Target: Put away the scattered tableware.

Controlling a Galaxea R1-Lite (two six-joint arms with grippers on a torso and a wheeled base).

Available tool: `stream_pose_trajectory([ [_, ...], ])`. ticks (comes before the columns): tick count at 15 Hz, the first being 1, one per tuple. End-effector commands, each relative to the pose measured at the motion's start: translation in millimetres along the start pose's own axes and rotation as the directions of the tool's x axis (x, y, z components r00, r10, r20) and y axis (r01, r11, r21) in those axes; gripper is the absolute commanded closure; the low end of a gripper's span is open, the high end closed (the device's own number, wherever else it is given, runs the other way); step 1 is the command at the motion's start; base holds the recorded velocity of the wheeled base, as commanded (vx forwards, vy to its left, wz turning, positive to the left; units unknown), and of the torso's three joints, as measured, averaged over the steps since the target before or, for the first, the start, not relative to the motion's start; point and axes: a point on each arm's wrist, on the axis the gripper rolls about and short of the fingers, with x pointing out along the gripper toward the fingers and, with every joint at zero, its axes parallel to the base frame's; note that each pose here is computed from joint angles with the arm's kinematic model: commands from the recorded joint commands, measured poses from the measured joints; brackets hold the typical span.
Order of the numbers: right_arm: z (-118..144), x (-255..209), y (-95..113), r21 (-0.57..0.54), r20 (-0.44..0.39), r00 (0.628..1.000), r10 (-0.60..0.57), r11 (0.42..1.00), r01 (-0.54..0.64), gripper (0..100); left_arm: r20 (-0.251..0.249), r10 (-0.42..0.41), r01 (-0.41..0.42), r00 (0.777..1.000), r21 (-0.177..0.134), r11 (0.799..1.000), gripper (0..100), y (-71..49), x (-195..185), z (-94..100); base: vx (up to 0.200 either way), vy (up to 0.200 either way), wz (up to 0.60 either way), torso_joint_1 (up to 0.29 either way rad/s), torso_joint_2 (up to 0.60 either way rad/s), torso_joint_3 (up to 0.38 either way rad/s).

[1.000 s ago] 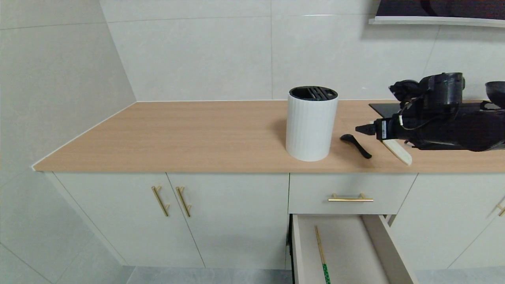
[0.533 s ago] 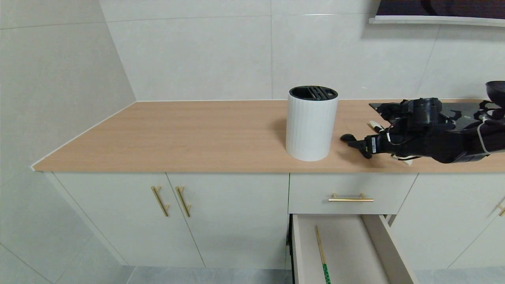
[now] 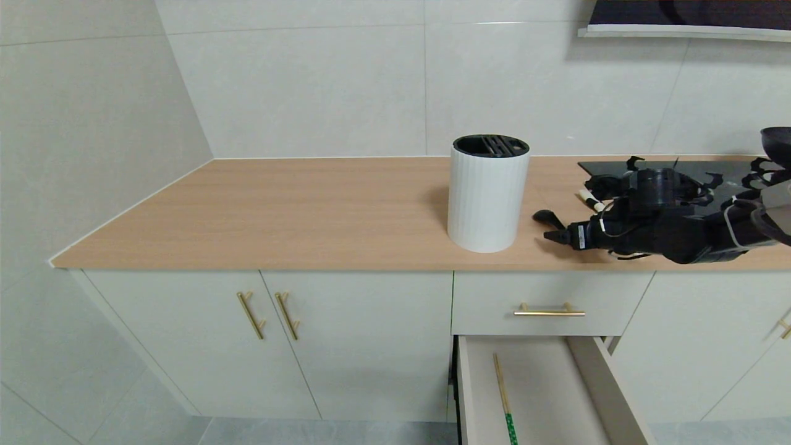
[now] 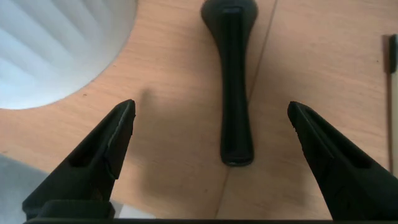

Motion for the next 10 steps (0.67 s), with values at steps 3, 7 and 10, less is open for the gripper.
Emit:
stream_pose_trajectory([
  [3, -8.1, 6.4, -0.5, -0.009, -0.016, 1.000, -0.001, 1.000, 0.000, 0, 0.000, 0.001, -0.001, 1.000, 0.000, 1.000, 0, 0.0, 0.0, 0.0, 0.000, 0.000, 0.00, 0.000, 0.00, 0.000],
  [7, -10.5, 9.2, -0.3, -0.010, -0.022, 1.000, 0.000, 1.000, 0.000, 0, 0.000, 0.001, -0.001, 1.000, 0.000, 1.000, 0, 0.0, 0.0, 0.0, 0.000, 0.000, 0.00, 0.000, 0.00, 0.000],
  [10, -12.9, 11.5, -0.6, -0.009, -0.028, 1.000, -0.001, 1.000, 0.001, 0, 0.000, 0.001, -0.001, 1.000, 0.000, 1.000, 0, 0.0, 0.0, 0.0, 0.000, 0.000, 0.00, 0.000, 0.00, 0.000],
])
